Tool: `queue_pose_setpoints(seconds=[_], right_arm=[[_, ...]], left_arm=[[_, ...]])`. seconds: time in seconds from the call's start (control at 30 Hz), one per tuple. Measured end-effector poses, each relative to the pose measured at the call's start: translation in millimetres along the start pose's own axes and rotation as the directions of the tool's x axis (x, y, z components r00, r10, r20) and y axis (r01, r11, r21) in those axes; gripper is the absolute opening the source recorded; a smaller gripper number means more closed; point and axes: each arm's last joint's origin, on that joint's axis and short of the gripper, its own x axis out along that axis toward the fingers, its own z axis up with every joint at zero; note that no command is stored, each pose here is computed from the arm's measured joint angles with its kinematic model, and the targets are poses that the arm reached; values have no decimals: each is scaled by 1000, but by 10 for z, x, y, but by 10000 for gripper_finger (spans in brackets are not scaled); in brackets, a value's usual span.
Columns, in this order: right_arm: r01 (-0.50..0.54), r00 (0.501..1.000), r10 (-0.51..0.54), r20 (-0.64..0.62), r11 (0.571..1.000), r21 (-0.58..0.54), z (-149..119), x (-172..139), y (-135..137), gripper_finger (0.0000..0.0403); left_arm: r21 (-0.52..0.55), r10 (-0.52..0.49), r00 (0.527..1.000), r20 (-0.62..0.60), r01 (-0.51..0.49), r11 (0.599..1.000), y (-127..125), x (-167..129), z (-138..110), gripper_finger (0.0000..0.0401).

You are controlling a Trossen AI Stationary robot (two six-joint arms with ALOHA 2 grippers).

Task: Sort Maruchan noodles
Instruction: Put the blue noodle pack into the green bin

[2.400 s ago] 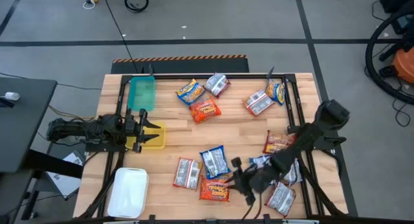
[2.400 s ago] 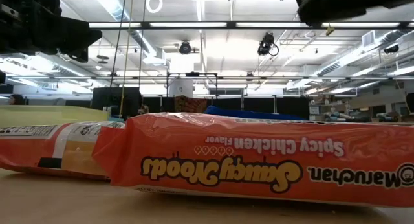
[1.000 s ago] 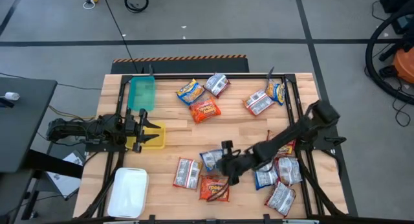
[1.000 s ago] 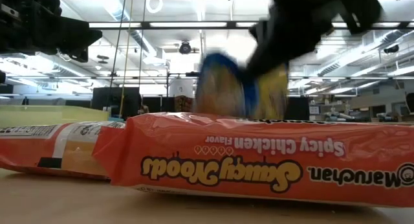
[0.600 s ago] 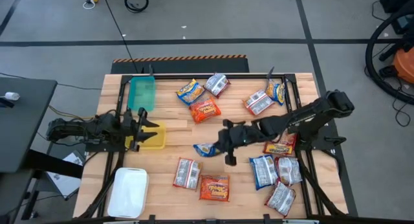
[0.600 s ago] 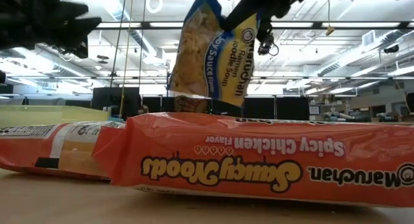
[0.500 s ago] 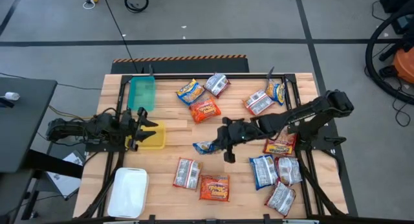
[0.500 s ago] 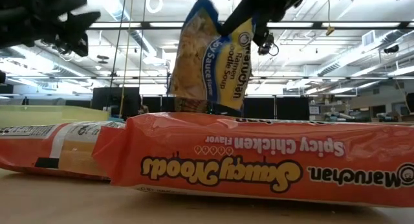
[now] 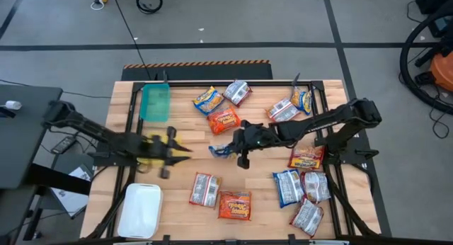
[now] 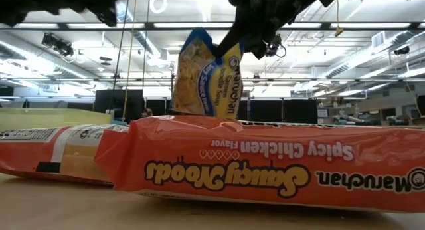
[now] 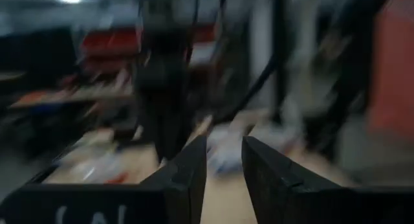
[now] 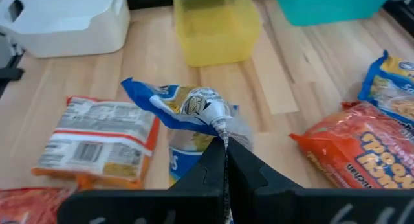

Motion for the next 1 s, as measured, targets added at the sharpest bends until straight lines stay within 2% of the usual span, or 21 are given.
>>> queue_pose_setpoints(seconds=[0.13,0.27,0.5,0.63,0.9,1.0], right_arm=[[-4,1000,4,-21,1000,19,-6,11,-75,7],[14,998,-12,-64,999,32,-40,15,-129,7],[24,997,-23,-78,1000,11,-48,19,-172,7],[24,997,-24,-71,1000,4,-39,21,-183,7],[-28,999,27,-17,999,-28,17,24,-163,7],[-36,999,36,-5,998,-46,29,23,-154,8]], left_arm=[[121,159,965,-207,-136,983,-56,390,22,111],[187,206,916,-344,-148,971,-51,673,-5,151],[271,224,890,-397,-120,955,5,957,-109,265],[271,223,883,-413,-115,956,56,1058,-251,307],[262,255,887,-385,-160,952,169,1223,-457,318],[269,277,873,-401,-177,947,242,1245,-524,306]])
